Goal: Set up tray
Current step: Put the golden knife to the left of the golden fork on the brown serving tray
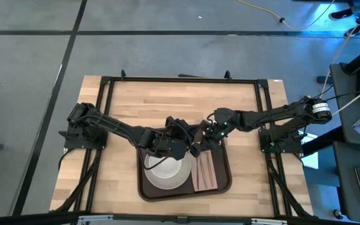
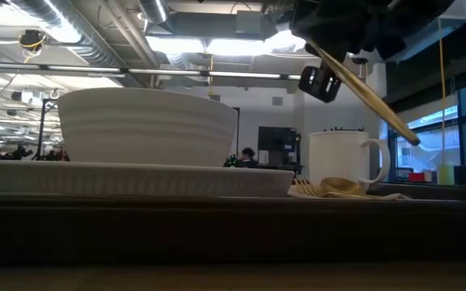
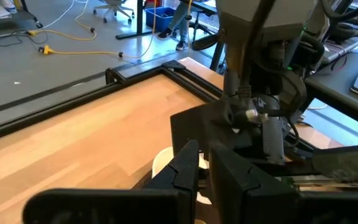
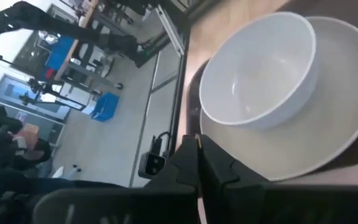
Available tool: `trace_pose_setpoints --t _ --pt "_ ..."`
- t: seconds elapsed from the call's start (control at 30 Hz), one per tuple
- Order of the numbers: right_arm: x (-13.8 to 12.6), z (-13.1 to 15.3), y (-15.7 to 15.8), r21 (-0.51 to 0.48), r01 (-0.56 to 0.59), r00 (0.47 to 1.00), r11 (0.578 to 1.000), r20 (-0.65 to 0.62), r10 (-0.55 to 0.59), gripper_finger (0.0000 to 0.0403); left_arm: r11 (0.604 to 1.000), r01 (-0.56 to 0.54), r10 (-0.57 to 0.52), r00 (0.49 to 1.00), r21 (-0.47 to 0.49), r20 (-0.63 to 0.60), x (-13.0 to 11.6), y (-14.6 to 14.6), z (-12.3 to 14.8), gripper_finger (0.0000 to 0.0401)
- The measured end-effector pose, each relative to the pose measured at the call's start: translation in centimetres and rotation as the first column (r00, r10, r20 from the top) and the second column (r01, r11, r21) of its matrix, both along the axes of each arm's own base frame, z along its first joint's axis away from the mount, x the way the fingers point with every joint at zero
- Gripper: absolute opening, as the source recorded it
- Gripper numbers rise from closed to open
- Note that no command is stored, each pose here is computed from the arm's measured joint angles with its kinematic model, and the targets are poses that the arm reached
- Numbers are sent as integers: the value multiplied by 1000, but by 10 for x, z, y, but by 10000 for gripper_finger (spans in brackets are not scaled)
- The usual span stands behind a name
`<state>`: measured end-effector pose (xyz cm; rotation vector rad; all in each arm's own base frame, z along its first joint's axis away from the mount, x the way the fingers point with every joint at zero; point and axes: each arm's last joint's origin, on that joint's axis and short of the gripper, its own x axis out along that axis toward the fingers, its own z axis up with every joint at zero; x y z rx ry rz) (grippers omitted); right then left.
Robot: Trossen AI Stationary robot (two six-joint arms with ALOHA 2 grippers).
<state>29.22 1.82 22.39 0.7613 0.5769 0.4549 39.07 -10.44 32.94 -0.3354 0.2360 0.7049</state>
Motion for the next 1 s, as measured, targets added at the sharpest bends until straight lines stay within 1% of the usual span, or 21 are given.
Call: trace_pose_setpoints --t 0.17,0.33,0.43,0.57,0.73,0.9,1.0 --pt "1 -6 -1 -21 0 1000 1000 -21 -1 0 1000 1 -1 1000 5 -16 -1 0 -1 33" --pt "7 -20 -1 -29 6 998 1000 -70 -8 0 1000 -3 3 1000 7 -28 -1 3 -2 33" --pt "9 -26 -1 -44 1 997 999 -77 -5 0 1000 5 -5 999 -1 -32 0 5 -2 33" --pt "11 -28 -8 -50 21 997 999 -75 -24 0 1000 13 -14 999 -6 -47 0 7 -4 33" --pt "11 -29 -14 -98 54 997 994 -55 -60 0 1000 25 -26 998 -14 -57 0 8 -4 33" --pt "12 -35 -15 -107 59 993 993 -91 -69 0 1000 25 -26 998 -14 -58 0 8 -4 33" --pt "14 -42 -16 -125 82 989 989 -111 -96 3 1000 21 -22 998 -14 -61 1 9 -5 33"
